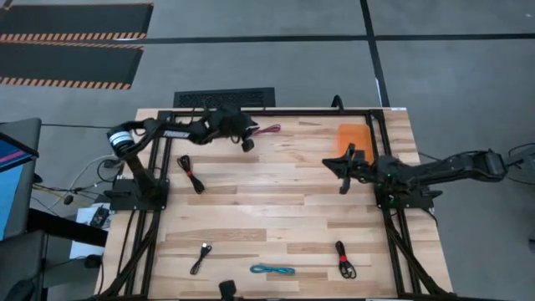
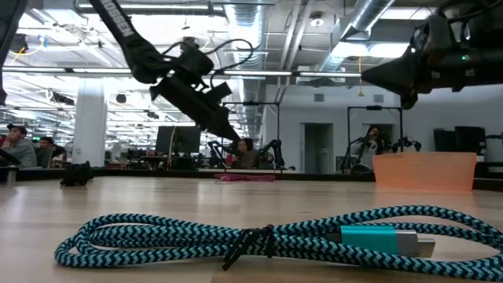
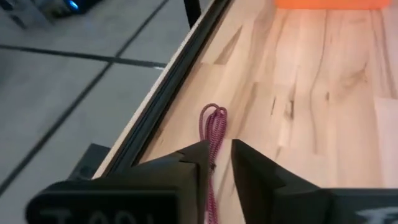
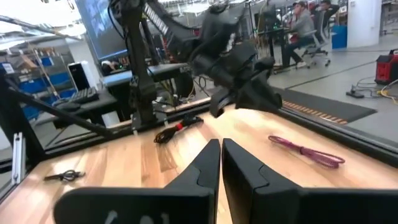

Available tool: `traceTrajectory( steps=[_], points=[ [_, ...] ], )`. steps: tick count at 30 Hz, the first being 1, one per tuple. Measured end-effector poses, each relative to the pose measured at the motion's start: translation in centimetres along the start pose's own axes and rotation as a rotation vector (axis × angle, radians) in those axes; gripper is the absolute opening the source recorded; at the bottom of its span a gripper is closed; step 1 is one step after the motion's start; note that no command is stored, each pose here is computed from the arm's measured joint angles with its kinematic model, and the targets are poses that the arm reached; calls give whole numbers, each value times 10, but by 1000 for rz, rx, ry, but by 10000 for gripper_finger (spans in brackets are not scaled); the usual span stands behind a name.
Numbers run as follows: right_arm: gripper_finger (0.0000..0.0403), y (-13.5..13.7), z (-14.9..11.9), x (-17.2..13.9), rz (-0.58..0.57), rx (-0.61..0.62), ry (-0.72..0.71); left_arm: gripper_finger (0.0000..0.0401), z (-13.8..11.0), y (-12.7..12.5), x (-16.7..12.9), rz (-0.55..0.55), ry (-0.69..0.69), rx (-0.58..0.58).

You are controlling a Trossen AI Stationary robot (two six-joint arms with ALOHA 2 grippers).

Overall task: Pick and place USB-C Cables
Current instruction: Put the black and pink charger cable into the orange bin

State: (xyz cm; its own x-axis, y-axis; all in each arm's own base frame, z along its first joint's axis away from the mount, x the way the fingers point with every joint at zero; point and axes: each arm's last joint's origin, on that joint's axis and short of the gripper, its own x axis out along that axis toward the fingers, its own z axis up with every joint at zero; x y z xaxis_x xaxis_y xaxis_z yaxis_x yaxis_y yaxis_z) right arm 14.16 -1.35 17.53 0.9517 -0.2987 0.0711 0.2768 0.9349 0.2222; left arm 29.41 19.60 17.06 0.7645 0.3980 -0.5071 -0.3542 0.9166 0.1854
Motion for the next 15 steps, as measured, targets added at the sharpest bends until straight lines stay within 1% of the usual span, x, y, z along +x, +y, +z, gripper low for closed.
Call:
traceTrajectory(
  steps=[3, 8, 15],
  points=[
    [44, 0, -5, 3, -8, 24, 35, 92, -1, 6, 7, -47, 40, -36],
    [44, -1, -17, 8, -30, 52, 112, 122, 2, 5, 8, -48, 36, -38],
    [44, 3, -12, 19, -5, 74, 29, 130, 0, 6, 8, -10, 63, -46]
  ],
)
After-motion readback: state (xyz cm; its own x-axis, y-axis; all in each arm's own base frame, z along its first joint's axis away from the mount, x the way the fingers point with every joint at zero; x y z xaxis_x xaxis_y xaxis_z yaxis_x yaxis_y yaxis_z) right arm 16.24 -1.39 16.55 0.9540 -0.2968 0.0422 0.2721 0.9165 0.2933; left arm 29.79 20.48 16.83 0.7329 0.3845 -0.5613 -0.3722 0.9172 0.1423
